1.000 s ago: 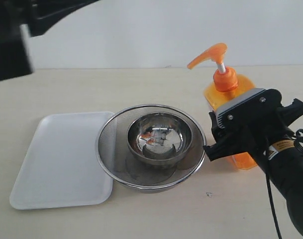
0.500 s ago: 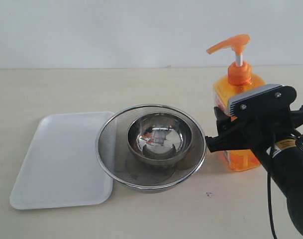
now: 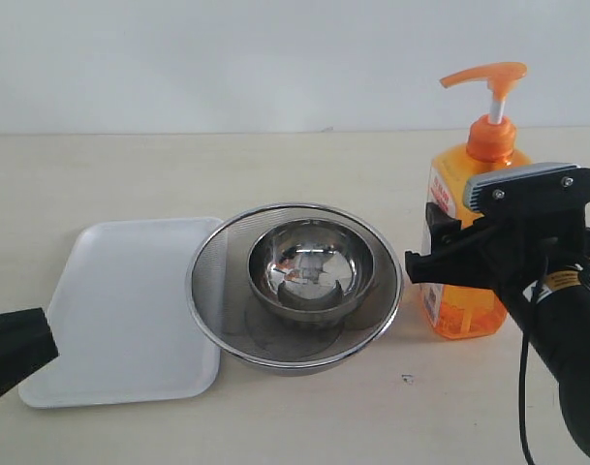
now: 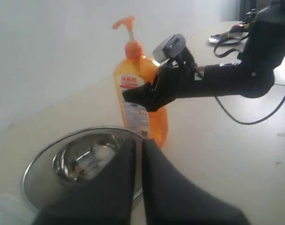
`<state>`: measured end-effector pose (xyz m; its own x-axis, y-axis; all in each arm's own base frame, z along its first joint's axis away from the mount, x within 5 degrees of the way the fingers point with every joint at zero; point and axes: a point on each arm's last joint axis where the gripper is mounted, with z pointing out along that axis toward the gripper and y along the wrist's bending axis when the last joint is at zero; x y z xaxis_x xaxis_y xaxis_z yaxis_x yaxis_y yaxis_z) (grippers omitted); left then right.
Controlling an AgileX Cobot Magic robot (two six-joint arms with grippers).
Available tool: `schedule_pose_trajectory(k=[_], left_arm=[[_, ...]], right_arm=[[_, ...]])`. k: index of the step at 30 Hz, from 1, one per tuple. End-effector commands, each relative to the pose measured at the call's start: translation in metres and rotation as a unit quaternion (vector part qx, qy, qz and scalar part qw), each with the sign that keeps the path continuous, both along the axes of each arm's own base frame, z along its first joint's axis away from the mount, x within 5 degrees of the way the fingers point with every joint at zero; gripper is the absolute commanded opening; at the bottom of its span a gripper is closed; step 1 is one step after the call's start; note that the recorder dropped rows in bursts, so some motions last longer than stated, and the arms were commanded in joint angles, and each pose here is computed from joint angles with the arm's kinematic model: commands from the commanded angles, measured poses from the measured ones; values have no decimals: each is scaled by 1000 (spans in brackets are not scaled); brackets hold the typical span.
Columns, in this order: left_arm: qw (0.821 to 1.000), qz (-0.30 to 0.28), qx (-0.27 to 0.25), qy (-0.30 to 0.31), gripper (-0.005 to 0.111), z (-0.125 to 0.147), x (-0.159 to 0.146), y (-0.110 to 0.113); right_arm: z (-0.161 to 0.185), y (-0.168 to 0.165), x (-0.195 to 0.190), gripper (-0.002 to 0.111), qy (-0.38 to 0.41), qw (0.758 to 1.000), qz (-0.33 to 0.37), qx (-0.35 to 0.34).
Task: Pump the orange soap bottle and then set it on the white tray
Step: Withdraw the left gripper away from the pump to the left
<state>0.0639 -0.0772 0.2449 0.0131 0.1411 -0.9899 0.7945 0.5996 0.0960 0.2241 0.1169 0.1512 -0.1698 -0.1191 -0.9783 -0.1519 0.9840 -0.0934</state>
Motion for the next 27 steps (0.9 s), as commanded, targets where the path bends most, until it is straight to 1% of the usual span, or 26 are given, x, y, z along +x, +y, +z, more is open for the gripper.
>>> schedule_pose_trajectory(k=[1, 3, 4, 6, 9, 12, 14, 17, 19, 23, 27], left_arm=[[996, 79, 2, 40, 5, -13, 8, 10], [988, 139, -3, 64, 5, -17, 15, 18], [982, 173, -11, 80, 5, -19, 18, 23], [963, 248, -29, 103, 5, -21, 24, 35], [940, 315, -54, 116, 5, -22, 26, 47], [911, 381, -107, 113, 5, -18, 24, 63], [902, 397, -142, 95, 5, -13, 19, 70], [899, 395, -174, 68, 5, -8, 10, 77], [895, 401, -187, 59, 5, -11, 6, 81], [877, 431, -206, 50, 5, -21, 1, 91], [872, 433, -222, 44, 5, -26, -2, 94]], right_arm=[[-3, 1, -1, 0, 21, 1000, 6, -1], [-3, 1, -1, 0, 21, 1000, 6, -1], [-3, 1, -1, 0, 21, 1000, 6, -1], [-3, 1, -1, 0, 21, 1000, 6, -1], [-3, 1, -1, 0, 21, 1000, 6, -1], [-2, 1, -1, 0, 17, 1000, 6, 0], [-2, 1, -1, 0, 13, 1000, 5, 0], [0, 1, 0, 0, 5, 1000, 4, 1], [1, 1, 0, 0, 0, 1000, 5, 1], [3, 1, 0, 0, -15, 1000, 5, 2], [7, 2, 1, 0, -25, 1000, 5, 1]])
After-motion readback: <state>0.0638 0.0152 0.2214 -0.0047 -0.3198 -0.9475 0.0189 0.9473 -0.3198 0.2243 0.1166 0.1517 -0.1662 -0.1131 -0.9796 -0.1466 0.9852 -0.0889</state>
